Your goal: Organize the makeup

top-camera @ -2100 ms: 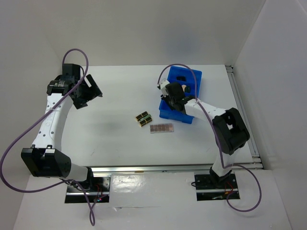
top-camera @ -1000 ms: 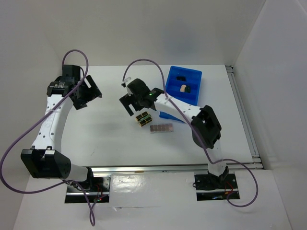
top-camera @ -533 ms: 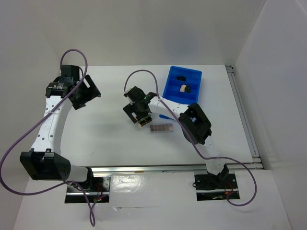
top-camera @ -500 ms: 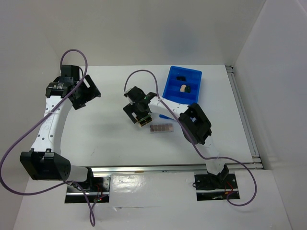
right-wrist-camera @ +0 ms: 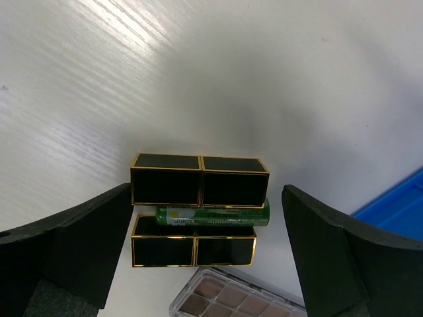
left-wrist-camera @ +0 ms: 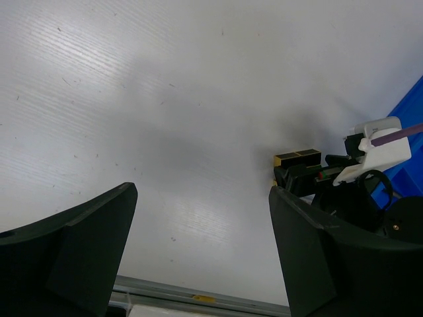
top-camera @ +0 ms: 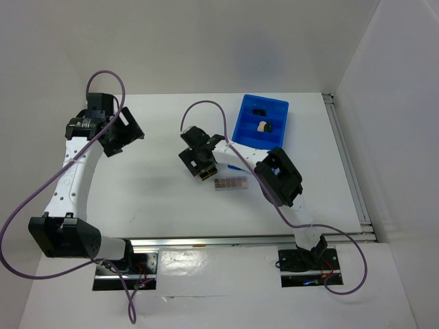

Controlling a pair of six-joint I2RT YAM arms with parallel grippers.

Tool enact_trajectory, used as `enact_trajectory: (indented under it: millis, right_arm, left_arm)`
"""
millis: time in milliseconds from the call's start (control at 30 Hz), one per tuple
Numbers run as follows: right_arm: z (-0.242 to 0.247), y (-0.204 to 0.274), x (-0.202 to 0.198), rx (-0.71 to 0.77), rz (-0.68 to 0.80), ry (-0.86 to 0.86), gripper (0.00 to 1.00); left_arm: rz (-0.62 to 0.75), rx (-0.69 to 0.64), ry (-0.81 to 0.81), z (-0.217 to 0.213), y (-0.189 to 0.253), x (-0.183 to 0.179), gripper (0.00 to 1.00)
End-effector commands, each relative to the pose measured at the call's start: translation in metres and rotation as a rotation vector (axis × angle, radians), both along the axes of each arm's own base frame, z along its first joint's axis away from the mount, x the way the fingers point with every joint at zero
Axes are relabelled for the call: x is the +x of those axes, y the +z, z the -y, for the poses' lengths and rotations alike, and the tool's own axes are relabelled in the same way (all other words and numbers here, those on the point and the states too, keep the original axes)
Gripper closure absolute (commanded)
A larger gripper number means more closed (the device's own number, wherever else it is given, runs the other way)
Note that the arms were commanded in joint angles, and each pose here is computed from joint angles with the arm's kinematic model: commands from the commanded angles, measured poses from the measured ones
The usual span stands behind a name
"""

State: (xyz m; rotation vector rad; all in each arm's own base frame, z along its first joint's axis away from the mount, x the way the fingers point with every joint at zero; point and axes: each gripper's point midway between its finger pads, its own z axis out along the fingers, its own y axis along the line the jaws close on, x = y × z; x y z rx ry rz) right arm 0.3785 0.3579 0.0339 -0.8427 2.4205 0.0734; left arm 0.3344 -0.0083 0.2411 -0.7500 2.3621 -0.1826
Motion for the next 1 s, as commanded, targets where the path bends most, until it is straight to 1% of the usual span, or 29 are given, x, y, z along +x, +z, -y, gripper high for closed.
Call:
enact_trajectory:
  millis: [0,33,67,133,233,333,367,433,467,533,567,600,633,700,767,800,867,967]
  right_arm:
    - [-0.010,0.019,0.018,0.054,0.078,-0.032,0.00]
    - [-0.009,0.015,0.018,0.043,0.074,-0.024,0.00]
    - [-0.015,0.015,0.017,0.067,0.068,-0.010,0.00]
    - [-0.019,0.007,0.015,0.072,0.045,0.003,0.00]
    - [-0.018,-0.002,0.018,0.074,0.028,-0.009,0.00]
    - [-0.023,-0.001,0.017,0.097,0.021,0.004,0.00]
    - [-0.023,-0.006,0.016,0.096,0.012,-0.005,0.04]
    - [-0.024,-0.004,0.016,0.101,0.006,0.000,0.08]
    - [-0.024,-0.009,0.015,0.094,0.000,0.000,0.13]
    - [-0.024,-0.009,0.015,0.094,0.000,0.000,0.19]
    - [-0.026,-0.003,0.017,0.108,0.013,0.001,0.27]
    - [-0.029,0.003,0.020,0.120,0.024,0.001,0.32]
    - [-0.031,0.006,0.022,0.126,0.030,0.001,0.35]
    - [-0.036,0.029,0.033,0.144,0.081,-0.003,0.40]
    - [-0.040,0.046,0.040,0.157,0.113,0.000,0.41]
    - [-0.047,0.069,0.050,0.180,0.159,0.002,0.41]
    - [-0.050,0.092,0.059,0.196,0.204,-0.003,0.41]
    - [-0.037,0.136,0.083,0.207,0.292,-0.061,0.41]
  left_arm:
    - [0.039,0.020,0.000,-0.005,0.012,0.000,0.05]
    - [0.039,0.020,0.000,-0.005,0.012,0.000,0.05]
    - [0.048,0.020,0.001,-0.005,0.015,0.001,0.05]
    - [0.048,0.020,0.001,-0.005,0.015,0.001,0.05]
    - [0.048,0.020,0.001,-0.005,0.015,0.001,0.05]
    - [0.048,0.026,-0.006,-0.005,0.015,0.000,0.05]
    - [0.048,0.026,-0.007,-0.005,0.015,0.000,0.05]
    - [0.048,0.026,-0.007,-0.005,0.015,0.000,0.05]
    - [0.048,0.026,-0.007,-0.005,0.015,0.000,0.05]
    - [0.048,0.026,-0.007,-0.005,0.015,0.000,0.05]
    - [0.048,0.026,-0.007,-0.005,0.015,0.000,0.05]
    - [0.048,0.026,-0.007,-0.005,0.015,0.000,0.05]
    - [0.048,0.026,-0.007,-0.005,0.015,0.000,0.05]
    - [0.048,0.026,-0.007,-0.005,0.015,0.000,0.05]
    - [0.048,0.026,-0.007,-0.005,0.015,0.000,0.05]
    - [0.038,0.026,-0.007,-0.005,0.012,0.002,0.05]
    - [0.038,0.026,-0.007,-0.005,0.012,0.002,0.05]
    - [0.048,0.026,-0.007,-0.005,0.015,0.003,0.05]
